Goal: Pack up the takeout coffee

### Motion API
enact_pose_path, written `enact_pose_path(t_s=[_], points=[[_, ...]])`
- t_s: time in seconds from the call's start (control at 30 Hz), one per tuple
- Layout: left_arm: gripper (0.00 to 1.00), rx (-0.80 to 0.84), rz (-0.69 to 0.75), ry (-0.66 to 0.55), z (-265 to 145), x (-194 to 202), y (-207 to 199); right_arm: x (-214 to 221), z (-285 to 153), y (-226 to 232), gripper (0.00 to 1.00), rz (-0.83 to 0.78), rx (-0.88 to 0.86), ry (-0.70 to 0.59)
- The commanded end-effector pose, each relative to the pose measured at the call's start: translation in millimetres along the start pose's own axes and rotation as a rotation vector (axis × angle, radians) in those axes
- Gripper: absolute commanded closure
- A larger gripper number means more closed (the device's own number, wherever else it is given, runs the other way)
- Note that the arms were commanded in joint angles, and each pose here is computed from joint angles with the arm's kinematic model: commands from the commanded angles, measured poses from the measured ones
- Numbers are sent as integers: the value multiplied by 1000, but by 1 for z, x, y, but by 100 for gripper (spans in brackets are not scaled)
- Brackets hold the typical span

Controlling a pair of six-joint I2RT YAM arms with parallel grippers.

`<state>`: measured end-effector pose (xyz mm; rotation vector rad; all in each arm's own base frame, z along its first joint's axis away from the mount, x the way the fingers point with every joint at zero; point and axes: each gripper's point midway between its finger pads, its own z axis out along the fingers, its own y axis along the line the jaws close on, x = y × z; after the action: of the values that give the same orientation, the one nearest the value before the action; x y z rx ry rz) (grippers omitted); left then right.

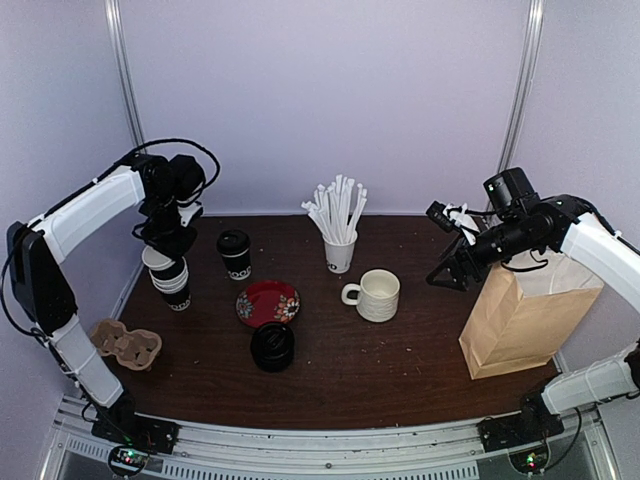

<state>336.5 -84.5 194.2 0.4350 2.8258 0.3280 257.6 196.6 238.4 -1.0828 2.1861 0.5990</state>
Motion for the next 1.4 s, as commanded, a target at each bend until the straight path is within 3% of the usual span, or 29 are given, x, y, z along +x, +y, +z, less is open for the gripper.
enact_pose_path(t_s=[0.0,0.03,0.07,0.13,0.27,0.63,0.8,0.87,1.0,1.23,1.37], points=[[100,-177,-11,24,-7,-2,32,-4,-5,-2,18,-11,13,-23],[100,-16,-14,40,-6,-2,13,-4,-5,-2,18,-9,11,-23],[100,46,-33,6,-11,-9,3,-4,-5,-1,18,-10,10,-25],[100,12,-10,-62,-17,-19,-2,-5,-5,-2,18,-9,10,-25],[100,-89,-7,-25,-23,-20,14,-4,-5,-1,18,-11,10,-27],[100,-109,-32,-143,-82,-33,34,-5,-5,0,18,-9,5,-29],[100,-92,-3,-185,-111,-33,24,-5,-5,0,18,-9,4,-29],[100,-41,70,-253,-128,-40,-3,-5,-5,-1,18,-9,7,-28],[100,181,304,-356,-159,-40,-105,-6,-6,-3,18,-10,15,-28],[100,381,575,-376,-177,-10,-234,-5,-10,-18,18,18,83,-16],[100,407,679,-350,-172,9,-275,-8,-21,-30,18,52,122,-30]])
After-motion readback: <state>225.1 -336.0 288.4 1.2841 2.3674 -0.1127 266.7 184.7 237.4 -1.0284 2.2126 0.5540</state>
